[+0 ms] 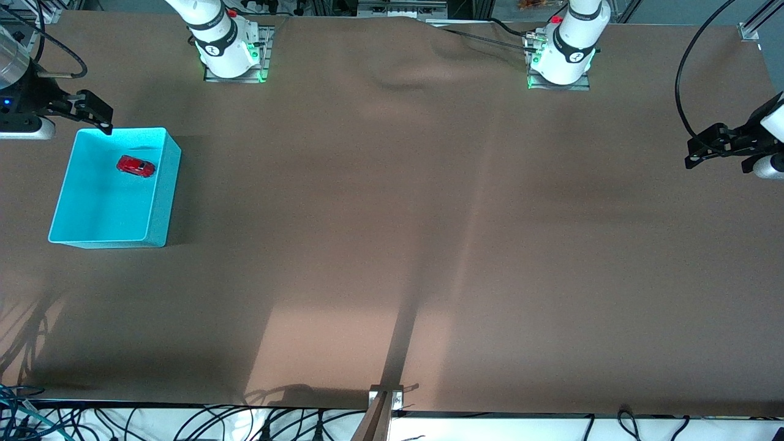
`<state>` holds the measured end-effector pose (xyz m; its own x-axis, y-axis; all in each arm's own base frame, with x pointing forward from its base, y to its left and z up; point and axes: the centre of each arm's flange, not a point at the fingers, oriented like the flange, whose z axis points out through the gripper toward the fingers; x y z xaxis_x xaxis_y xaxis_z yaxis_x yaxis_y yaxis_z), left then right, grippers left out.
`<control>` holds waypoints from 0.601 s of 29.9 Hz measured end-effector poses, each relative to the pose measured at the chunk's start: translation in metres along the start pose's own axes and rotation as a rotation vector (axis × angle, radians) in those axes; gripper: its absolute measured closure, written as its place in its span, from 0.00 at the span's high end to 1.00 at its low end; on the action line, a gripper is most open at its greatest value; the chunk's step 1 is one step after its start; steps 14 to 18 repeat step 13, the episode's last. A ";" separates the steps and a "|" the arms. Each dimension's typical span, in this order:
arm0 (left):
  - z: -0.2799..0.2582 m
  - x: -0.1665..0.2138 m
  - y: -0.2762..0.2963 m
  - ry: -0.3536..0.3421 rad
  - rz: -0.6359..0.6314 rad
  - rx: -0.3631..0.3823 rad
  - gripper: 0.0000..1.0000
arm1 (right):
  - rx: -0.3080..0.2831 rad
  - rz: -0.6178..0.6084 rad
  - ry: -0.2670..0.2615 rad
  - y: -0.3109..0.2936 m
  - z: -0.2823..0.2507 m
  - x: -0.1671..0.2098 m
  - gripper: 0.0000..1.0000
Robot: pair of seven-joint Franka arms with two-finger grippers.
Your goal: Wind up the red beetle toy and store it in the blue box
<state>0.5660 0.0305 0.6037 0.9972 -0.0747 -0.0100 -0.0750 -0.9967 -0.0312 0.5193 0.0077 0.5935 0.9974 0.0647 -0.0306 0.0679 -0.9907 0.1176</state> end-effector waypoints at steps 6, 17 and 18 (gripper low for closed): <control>0.000 0.000 0.000 0.000 0.000 0.000 1.00 | 0.027 0.002 -0.006 -0.002 0.006 0.004 1.00; 0.000 0.000 0.000 0.000 0.000 0.000 1.00 | 0.060 0.008 -0.007 -0.003 0.007 0.005 1.00; 0.000 0.000 0.000 0.000 0.000 0.000 1.00 | 0.060 0.008 -0.007 -0.003 0.007 0.005 1.00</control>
